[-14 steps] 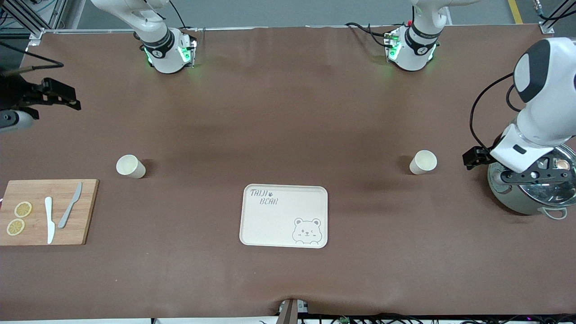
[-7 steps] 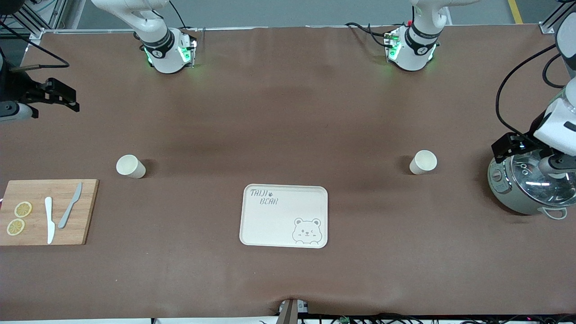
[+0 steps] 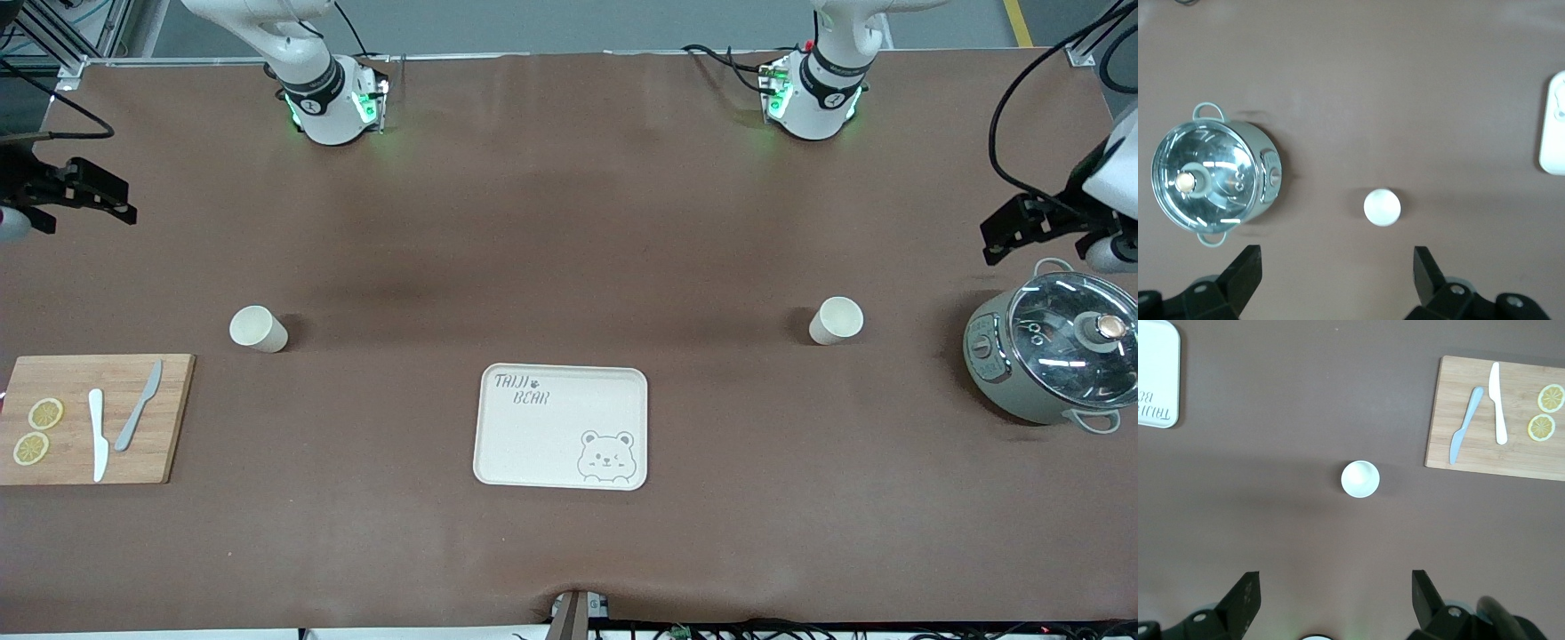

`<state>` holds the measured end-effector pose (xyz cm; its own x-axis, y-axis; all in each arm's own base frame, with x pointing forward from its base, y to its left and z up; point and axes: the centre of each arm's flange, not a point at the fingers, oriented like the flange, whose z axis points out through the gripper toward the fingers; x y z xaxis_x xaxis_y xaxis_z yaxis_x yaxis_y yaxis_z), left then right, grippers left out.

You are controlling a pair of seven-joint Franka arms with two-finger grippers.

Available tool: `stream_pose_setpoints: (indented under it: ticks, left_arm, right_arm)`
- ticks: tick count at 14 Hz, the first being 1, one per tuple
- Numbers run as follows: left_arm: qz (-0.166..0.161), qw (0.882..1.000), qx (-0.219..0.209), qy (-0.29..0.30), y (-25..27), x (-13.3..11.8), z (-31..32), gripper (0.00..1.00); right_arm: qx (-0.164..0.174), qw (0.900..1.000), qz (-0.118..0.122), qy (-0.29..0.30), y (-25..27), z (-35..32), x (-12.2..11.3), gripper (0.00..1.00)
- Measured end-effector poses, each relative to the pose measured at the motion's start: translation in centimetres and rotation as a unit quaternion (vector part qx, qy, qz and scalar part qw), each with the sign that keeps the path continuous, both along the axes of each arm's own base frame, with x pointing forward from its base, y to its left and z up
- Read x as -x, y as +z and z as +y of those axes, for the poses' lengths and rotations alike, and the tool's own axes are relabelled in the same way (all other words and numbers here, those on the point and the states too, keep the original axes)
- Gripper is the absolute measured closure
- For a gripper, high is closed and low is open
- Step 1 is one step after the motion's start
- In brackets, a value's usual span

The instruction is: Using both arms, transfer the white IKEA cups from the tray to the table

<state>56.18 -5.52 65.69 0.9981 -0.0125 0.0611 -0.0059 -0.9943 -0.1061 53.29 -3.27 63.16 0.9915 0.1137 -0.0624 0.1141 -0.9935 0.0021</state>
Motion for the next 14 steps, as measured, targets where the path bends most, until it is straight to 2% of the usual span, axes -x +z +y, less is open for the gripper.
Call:
stream_pose_setpoints:
  ticks: [2,4,7,9,14]
  left_arm:
    - [0.002,1.000,0.002,-0.010,0.9,1.3,-1.3,0.00]
    - [0.008,1.000,0.030,-0.005,1.1,2.5,-1.1,0.00]
    - [0.016,0.999,0.041,0.004,0.8,3.8,0.1,0.00]
    - [0.018,0.999,0.041,0.005,0.6,4.1,0.1,0.00]
    - [0.027,0.999,0.040,0.003,-0.3,3.8,0.0,0.00]
  right_arm:
    - [0.000,1.000,-0.001,0.001,0.8,0.2,0.2,0.00]
    - [0.001,1.000,0.004,0.005,1.0,0.7,0.3,0.00]
    - [0.003,0.999,0.009,-0.034,0.9,0.3,0.5,0.00]
    - [0.005,0.998,0.010,-0.057,0.9,0.5,0.5,0.00]
    - [0.006,0.998,0.008,-0.064,1.1,0.6,0.5,0.00]
